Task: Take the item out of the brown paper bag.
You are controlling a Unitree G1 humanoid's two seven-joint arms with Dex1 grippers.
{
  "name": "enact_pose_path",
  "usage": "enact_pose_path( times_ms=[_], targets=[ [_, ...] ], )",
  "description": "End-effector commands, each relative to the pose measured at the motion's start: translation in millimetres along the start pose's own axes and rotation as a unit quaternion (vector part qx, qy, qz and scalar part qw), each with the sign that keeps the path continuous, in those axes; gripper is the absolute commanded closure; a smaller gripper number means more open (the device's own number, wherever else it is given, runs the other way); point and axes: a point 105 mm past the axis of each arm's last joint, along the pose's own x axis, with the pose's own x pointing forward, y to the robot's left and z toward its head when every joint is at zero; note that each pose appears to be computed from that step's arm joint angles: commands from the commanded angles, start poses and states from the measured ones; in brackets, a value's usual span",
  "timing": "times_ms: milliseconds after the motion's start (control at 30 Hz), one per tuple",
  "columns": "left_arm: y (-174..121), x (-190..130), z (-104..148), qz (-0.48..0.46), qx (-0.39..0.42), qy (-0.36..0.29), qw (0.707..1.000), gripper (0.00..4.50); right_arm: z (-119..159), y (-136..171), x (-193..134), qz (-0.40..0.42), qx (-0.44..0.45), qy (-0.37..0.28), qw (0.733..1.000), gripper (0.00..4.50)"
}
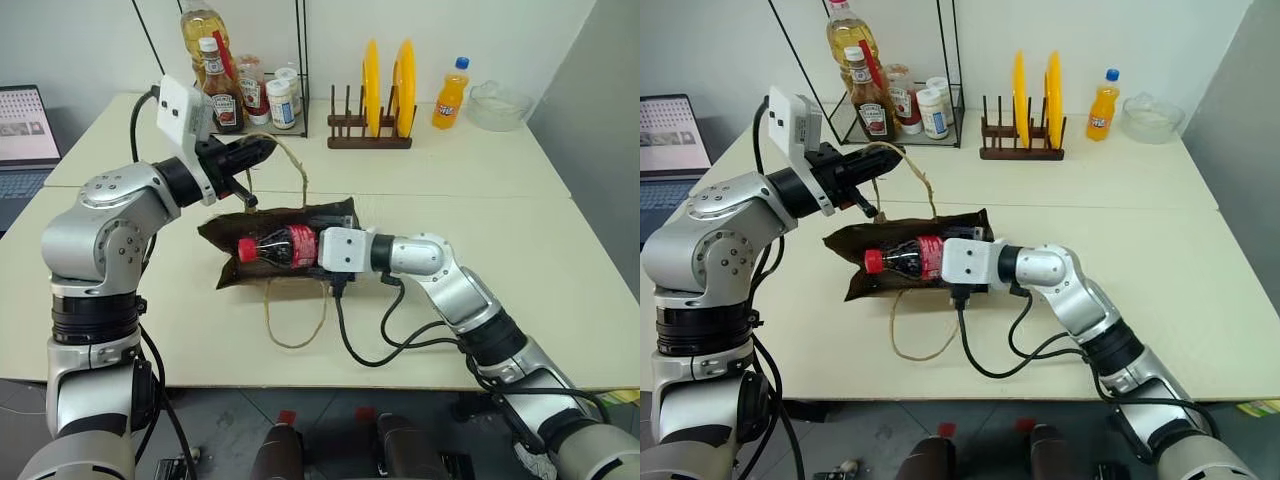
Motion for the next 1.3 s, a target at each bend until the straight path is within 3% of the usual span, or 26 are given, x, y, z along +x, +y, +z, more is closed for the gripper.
enact_pose_path(
  times_ms=[33,233,333,433,533,600,767,933,1167,1300],
  targets=[
    [3,1,13,0.010,0.023,-0.019,0.999,4.50,53,-7,-23,0.006,0.056,-0.129,0.990,1.30],
    [4,3,9,0.012,0.023,-0.017,1.000,4.50,81,-35,-59,-0.042,0.238,-0.189,0.952,1.30],
    [3,3,8,0.010,0.021,-0.016,1.000,4.50,79,-59,-77,-0.104,0.280,-0.170,0.939,1.30],
    [4,3,8,0.009,0.022,-0.016,1.000,4.50,56,-79,-98,-0.167,0.259,-0.092,0.947,1.30],
    [4,3,8,0.008,0.022,-0.016,1.000,4.50,14,-93,-124,-0.217,0.191,0.050,0.956,1.30],
    [4,4,8,0.007,0.022,-0.016,1.000,4.50,-19,-101,-145,-0.238,0.167,0.141,0.946,1.30],
    [-1,8,7,-0.004,0.027,-0.015,1.000,4.50,-86,-79,-167,-0.183,0.188,0.278,0.924,1.30],
    [-1,11,9,-0.005,0.028,-0.018,0.999,4.50,-128,-57,-169,-0.137,0.218,0.339,0.905,1.30],
    [-2,7,6,0.001,0.024,-0.015,1.000,4.50,-148,-46,-168,-0.101,0.243,0.367,0.892,1.30],
    [-2,3,5,0.006,0.023,-0.014,1.000,4.50,-147,-49,-165,-0.105,0.231,0.361,0.897,0.01]
  ],
)
